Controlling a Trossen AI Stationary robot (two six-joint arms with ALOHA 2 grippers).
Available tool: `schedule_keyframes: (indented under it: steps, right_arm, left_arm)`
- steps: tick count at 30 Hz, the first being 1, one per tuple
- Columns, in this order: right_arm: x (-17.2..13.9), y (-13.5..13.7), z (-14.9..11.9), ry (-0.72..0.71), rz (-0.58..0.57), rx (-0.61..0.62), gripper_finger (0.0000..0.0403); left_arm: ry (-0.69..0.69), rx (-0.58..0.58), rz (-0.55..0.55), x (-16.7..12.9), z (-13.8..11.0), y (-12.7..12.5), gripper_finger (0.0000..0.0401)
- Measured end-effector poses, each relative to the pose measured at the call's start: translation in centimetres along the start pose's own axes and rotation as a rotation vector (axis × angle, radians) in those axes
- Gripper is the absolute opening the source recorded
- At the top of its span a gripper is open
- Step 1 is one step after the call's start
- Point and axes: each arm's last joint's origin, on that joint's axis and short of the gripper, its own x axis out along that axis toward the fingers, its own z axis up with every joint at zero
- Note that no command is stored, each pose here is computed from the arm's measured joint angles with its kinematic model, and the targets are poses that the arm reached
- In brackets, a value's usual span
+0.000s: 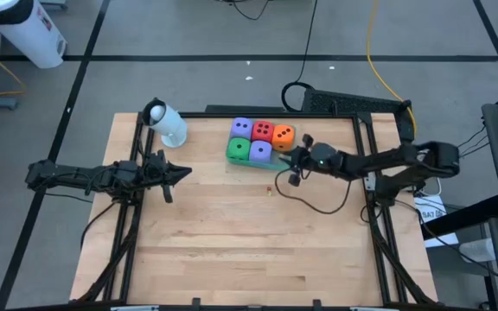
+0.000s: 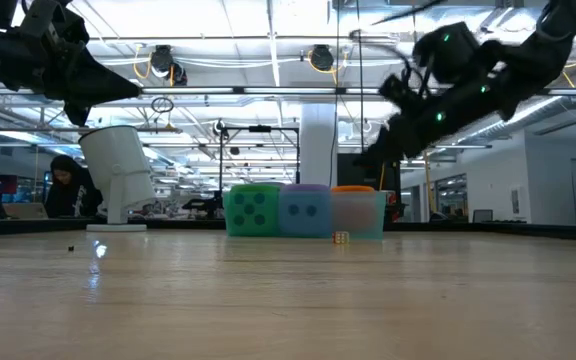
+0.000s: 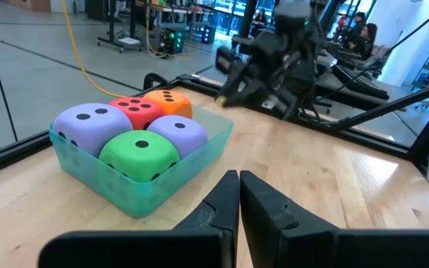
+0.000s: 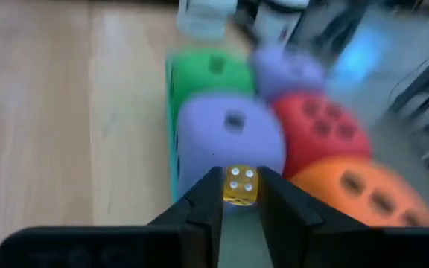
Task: Pick & Place Dice
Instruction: Put the small orange dice into the transparent blue bin, then put the small green dice into the transparent blue bin
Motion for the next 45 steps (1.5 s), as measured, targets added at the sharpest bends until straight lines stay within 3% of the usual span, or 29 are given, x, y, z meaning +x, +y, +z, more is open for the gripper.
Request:
schedule_keyframes:
  steps: [2,6,11,16,21,27,33,38,45]
  right_arm:
    - [0.5,-0.2,-1.1,0.064,0.039,-0.011,0.0091]
    - [1.0,-0.3,-1.7,0.090,0.007,-0.002,0.0152]
    - [1.0,-0.1,-0.7,0.002,-0.021,0.033,0.0233]
    - [0.6,0.1,0.0,-0.042,-0.036,0.045,0.0270]
    - [-0.3,1.9,1.4,-0.139,0.153,0.095,0.0262]
    - [-1.4,6.1,1.6,-0.155,0.344,0.041,0.0230]
    - [-1.4,9.2,0.0,-0.075,0.323,0.020,0.0190]
    - [-0.4,10.8,-2.2,0.008,0.241,0.041,0.0166]
    - [0.9,12.3,-5.0,0.027,0.120,0.105,0.0179]
  left_arm:
    - [0.000,-0.001,0.000,0.0,0.0,0.0,0.0021]
    - [0.001,-0.003,-0.001,0.0,0.0,0.0,0.0021]
    - [0.005,0.002,-0.016,0.0,0.0,0.0,0.0021]
    - [0.005,0.002,-0.016,0.0,0.0,0.0,0.0021]
    - [0.005,0.003,-0.016,0.0,0.0,0.0,0.0021]
    - [0.005,0.005,-0.016,0.0,0.0,0.0,0.0021]
    - [0.005,0.004,-0.015,0.0,0.0,0.0,0.0021]
    - [0.005,-0.002,-0.015,0.0,0.0,0.0,0.0021]
    - [0.005,0.001,-0.015,0.0,0.0,0.0,0.0021]
